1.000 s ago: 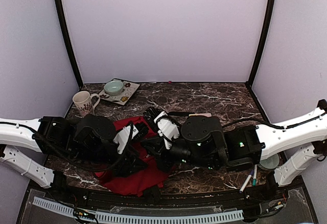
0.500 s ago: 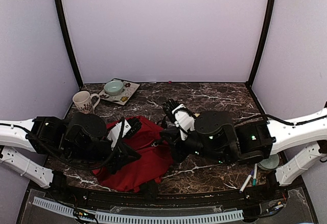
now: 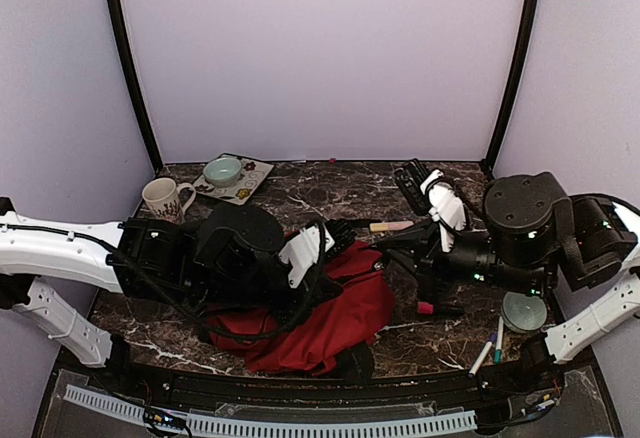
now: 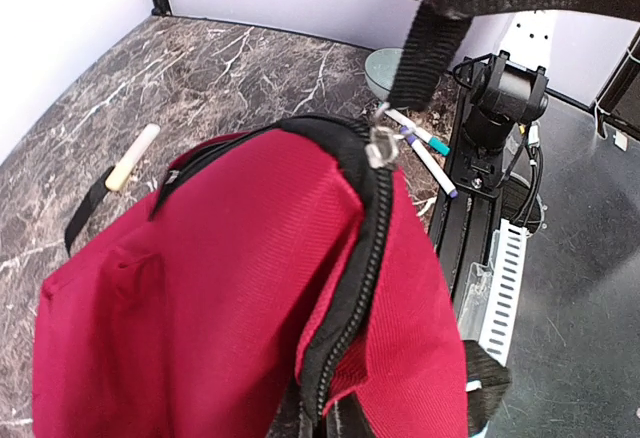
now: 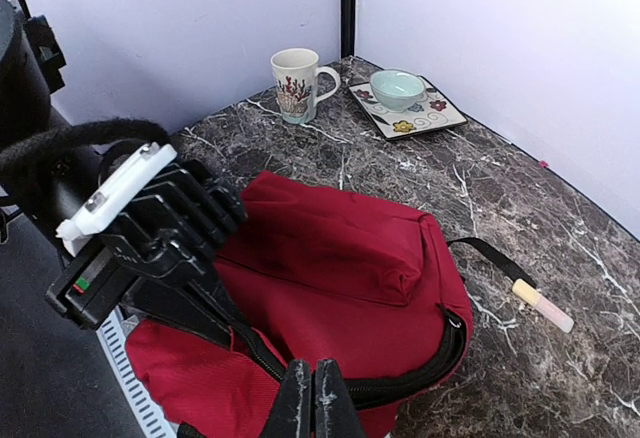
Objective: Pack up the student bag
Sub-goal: Zip the student bag into the largest pocket of the bag.
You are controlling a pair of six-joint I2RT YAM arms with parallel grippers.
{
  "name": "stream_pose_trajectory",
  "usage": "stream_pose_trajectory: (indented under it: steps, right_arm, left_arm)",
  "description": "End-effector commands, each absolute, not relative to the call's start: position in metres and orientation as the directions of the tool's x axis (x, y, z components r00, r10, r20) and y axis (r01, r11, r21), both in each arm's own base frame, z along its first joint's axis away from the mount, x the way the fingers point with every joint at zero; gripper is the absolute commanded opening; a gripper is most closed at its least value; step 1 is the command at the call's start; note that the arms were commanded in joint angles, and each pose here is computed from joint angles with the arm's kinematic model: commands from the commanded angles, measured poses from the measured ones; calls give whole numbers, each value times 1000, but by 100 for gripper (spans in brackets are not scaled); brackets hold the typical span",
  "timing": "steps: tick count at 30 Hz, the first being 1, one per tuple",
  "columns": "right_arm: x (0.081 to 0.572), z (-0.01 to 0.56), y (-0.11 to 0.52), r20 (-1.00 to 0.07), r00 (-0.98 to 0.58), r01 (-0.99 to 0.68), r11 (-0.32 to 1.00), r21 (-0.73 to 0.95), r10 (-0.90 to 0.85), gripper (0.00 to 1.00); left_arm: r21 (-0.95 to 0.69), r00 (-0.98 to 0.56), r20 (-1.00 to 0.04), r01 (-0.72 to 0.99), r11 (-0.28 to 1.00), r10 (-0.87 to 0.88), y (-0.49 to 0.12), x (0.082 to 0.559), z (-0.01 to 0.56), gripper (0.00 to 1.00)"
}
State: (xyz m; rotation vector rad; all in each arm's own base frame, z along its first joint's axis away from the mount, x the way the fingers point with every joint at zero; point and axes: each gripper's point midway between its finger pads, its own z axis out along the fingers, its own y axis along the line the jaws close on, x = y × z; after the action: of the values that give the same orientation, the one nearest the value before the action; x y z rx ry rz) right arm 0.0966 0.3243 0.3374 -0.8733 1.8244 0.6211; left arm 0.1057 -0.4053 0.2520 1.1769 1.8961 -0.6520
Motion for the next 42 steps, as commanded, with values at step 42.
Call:
stream_pose_trajectory:
  steps: [42]
  right_arm:
    - [172, 227, 324, -874, -441, -585, 804, 107, -205, 0]
  left_arm:
    - [-79, -504, -792, 643, 762, 344, -220, 120, 233, 0]
